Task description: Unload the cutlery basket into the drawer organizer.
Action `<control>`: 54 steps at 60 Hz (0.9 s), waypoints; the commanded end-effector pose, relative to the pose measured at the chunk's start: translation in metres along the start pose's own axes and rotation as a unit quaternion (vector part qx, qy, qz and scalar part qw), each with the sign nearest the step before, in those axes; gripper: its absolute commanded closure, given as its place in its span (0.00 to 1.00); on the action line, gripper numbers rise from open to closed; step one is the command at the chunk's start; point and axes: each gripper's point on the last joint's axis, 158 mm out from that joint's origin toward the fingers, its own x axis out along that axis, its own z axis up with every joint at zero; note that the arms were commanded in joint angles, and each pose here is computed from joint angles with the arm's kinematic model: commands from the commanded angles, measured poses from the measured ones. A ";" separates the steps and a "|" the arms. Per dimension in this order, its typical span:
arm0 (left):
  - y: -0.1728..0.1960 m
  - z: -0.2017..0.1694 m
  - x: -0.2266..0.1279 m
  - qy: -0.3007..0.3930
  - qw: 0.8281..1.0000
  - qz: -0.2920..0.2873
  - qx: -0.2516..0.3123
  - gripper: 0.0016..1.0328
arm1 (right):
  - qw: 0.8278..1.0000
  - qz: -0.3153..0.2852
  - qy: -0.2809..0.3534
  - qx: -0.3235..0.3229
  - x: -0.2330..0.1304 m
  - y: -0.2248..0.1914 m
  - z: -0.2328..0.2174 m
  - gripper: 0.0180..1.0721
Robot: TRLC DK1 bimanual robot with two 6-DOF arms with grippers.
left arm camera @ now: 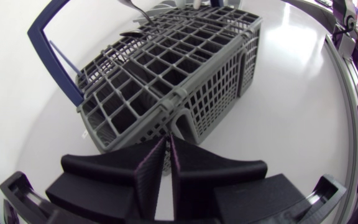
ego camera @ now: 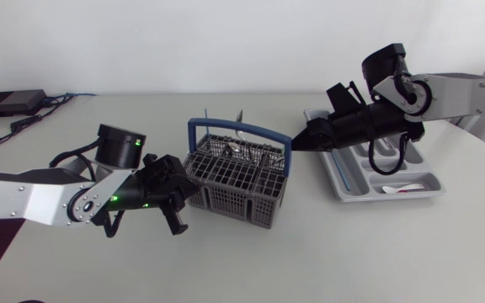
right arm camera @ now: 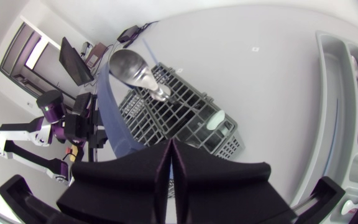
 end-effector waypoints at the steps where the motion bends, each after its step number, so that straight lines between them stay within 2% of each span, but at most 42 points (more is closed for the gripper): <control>1: 0.019 0.012 0.009 -0.013 1.000 0.014 0.007 0.80 | 0.999 0.021 0.023 -0.013 -0.001 0.021 -0.024 0.95; 24: 0.054 0.026 0.035 -0.016 0.999 0.030 0.002 0.80 | 0.994 0.047 0.076 -0.059 0.001 0.075 -0.074 0.95; 34: 0.063 0.024 0.036 -0.014 0.999 0.037 -0.001 0.80 | 0.993 0.027 0.071 -0.093 -0.009 0.082 -0.080 0.95; 43: 0.064 0.028 0.018 -0.018 0.999 0.044 -0.002 0.80 | 0.987 -0.028 0.050 -0.151 -0.026 0.060 -0.077 0.94; 54: 0.048 0.029 0.009 -0.019 0.999 0.034 0.005 0.80 | 0.987 -0.073 0.045 -0.139 -0.034 0.019 -0.084 0.94</control>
